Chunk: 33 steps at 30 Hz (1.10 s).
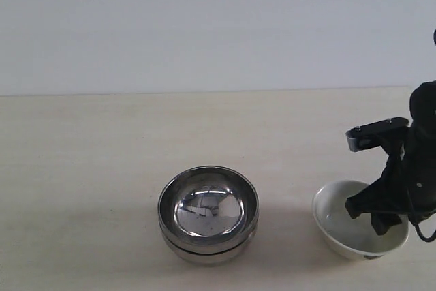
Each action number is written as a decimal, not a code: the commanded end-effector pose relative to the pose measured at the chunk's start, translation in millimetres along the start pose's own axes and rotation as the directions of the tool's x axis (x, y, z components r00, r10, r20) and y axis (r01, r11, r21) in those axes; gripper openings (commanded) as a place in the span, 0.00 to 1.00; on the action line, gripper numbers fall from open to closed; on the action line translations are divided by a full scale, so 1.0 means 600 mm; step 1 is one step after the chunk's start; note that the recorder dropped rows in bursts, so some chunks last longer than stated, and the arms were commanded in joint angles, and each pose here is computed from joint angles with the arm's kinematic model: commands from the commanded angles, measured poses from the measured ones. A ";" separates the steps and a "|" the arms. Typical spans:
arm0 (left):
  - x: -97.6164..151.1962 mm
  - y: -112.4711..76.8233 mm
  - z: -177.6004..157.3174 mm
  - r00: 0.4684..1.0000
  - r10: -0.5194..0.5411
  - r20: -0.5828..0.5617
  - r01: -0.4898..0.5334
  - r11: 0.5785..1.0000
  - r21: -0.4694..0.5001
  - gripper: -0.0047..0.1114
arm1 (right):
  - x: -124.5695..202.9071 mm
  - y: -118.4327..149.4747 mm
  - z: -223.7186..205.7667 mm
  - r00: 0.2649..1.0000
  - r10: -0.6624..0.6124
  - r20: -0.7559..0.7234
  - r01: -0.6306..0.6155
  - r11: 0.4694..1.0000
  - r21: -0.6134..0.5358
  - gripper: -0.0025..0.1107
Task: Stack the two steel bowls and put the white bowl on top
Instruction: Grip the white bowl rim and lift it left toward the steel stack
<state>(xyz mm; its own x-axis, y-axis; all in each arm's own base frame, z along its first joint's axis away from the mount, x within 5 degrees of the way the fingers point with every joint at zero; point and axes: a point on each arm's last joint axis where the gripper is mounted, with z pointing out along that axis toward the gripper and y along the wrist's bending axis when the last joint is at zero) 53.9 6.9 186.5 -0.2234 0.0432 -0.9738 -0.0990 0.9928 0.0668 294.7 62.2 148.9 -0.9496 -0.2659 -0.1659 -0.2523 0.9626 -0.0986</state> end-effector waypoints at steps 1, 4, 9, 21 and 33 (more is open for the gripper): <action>0.002 0.000 0.000 1.000 -0.014 -0.001 0.014 1.000 -0.002 0.07 | -0.004 0.003 0.017 1.000 0.017 0.002 -0.017 0.999 -0.032 0.46; 0.002 0.000 0.000 1.000 -0.014 -0.001 0.014 1.000 -0.002 0.07 | -0.007 0.006 0.022 1.000 0.026 0.016 -0.025 0.998 -0.052 0.46; 0.002 0.000 0.000 1.000 -0.014 -0.001 0.014 1.000 -0.002 0.07 | -0.008 0.008 0.022 1.000 0.018 0.024 -0.016 0.998 -0.063 0.21; 0.002 0.000 0.000 1.000 -0.014 -0.001 0.014 1.000 -0.002 0.07 | -0.013 0.014 0.001 0.997 0.022 0.080 -0.012 0.993 -0.118 0.02; 0.002 0.000 0.000 1.000 -0.014 -0.001 0.014 1.000 -0.002 0.07 | -0.015 0.024 -0.106 0.952 0.089 0.291 -0.016 0.969 -0.245 0.02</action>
<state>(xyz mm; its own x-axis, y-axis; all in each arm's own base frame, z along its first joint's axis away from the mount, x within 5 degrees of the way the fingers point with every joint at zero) 53.9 6.9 186.5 -0.2234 0.0432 -0.9738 -0.0990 0.9928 0.0668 291.0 81.5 197.7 -0.8908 -0.2003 -0.4078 -0.2729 0.9535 0.1278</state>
